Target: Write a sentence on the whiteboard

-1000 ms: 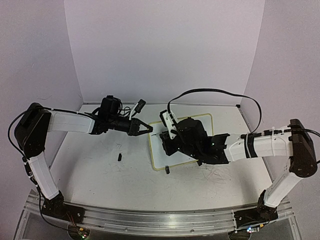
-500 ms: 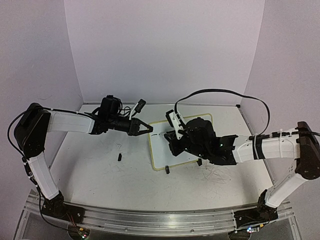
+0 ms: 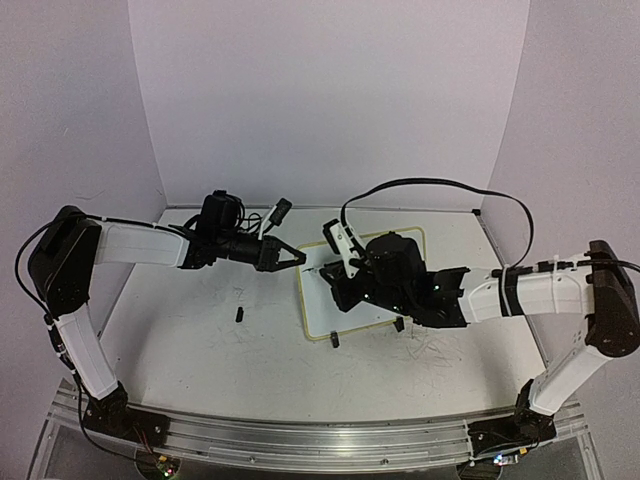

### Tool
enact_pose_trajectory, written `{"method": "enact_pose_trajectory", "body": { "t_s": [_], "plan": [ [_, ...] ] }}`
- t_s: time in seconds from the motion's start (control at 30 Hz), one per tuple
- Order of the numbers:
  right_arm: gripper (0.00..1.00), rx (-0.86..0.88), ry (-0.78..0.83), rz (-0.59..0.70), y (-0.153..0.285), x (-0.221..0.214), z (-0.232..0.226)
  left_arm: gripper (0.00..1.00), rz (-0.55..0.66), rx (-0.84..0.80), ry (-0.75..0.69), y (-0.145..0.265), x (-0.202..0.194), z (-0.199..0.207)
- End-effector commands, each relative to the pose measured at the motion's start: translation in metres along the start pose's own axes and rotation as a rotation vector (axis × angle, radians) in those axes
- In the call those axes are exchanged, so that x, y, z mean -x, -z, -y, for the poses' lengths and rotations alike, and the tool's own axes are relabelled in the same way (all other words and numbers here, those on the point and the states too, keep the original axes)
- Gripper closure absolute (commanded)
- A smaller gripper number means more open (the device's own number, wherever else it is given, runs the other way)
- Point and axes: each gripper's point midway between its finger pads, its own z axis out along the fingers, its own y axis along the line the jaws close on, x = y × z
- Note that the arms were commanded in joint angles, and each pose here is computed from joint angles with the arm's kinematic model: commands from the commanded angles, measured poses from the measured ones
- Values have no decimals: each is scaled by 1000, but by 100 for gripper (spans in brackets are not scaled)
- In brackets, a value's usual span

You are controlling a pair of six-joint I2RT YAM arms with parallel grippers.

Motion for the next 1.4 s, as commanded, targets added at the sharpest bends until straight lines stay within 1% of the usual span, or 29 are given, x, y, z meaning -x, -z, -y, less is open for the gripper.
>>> {"method": "enact_pose_trajectory", "body": {
  "t_s": [0.0,0.63,1.37],
  "plan": [
    [100,5,-9,58,-4,22,-3,100,28,-3,-47,5,12,12],
    [100,-38,-10,47,-9,20,3,100,31,-4,-50,6,14,14],
    [100,-50,-17,-18,-8,-5,6,100,32,-6,-54,7,14,15]
  ]
}}
